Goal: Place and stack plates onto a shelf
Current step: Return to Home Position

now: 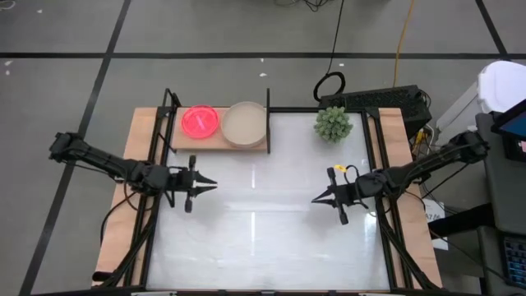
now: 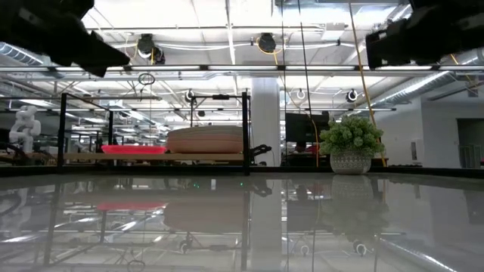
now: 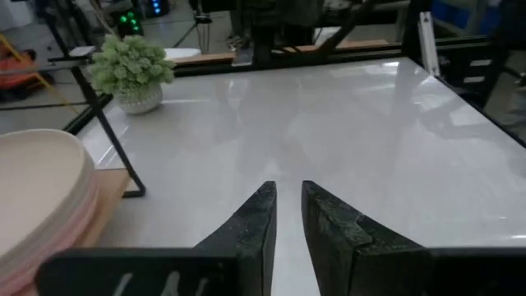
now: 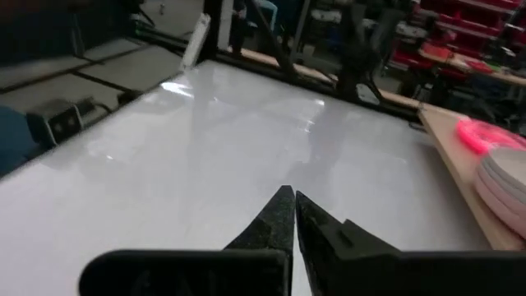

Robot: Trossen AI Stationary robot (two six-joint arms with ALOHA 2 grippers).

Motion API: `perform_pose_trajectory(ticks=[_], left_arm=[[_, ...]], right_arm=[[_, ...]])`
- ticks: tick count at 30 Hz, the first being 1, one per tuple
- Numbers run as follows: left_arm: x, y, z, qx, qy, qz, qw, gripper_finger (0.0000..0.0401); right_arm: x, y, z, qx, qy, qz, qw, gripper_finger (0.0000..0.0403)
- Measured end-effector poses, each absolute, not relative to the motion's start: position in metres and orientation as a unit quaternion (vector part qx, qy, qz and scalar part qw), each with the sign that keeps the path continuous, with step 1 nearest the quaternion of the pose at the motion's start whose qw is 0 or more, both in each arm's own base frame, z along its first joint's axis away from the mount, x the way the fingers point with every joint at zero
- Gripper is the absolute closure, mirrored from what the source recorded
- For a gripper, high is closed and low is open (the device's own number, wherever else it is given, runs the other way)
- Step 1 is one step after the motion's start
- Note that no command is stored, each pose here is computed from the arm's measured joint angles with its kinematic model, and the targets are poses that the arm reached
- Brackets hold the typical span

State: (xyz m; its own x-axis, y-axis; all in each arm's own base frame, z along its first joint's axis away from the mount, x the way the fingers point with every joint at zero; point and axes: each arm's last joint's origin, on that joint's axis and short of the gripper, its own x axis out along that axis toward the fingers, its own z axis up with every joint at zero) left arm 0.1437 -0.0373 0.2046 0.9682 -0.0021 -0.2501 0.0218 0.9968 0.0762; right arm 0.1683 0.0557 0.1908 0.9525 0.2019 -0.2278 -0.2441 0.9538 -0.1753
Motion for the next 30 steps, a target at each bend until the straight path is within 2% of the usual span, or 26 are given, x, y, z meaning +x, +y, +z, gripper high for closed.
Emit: perform_pose_trajectory(ticks=[7,11,15,30], left_arm=[[0.132,-0.034,0.192,0.038,0.107,-0.011,0.993,0.0394],[0.128,-0.032,0.187,0.037,0.105,-0.01,0.994,0.0396],[0.124,-0.031,0.183,0.052,0.099,-0.012,0.994,0.0397],[0.1,-0.021,0.183,0.052,0.062,-0.011,0.997,0.0397]], right_arm=[[0.149,0.043,0.163,-0.109,0.086,0.096,0.986,0.0403],[0.14,0.038,0.15,-0.106,0.074,0.089,0.988,0.0403],[0.139,0.037,0.156,-0.097,0.038,0.083,0.991,0.0403],[0.137,0.033,0.155,-0.076,0.047,0.094,0.992,0.0403]])
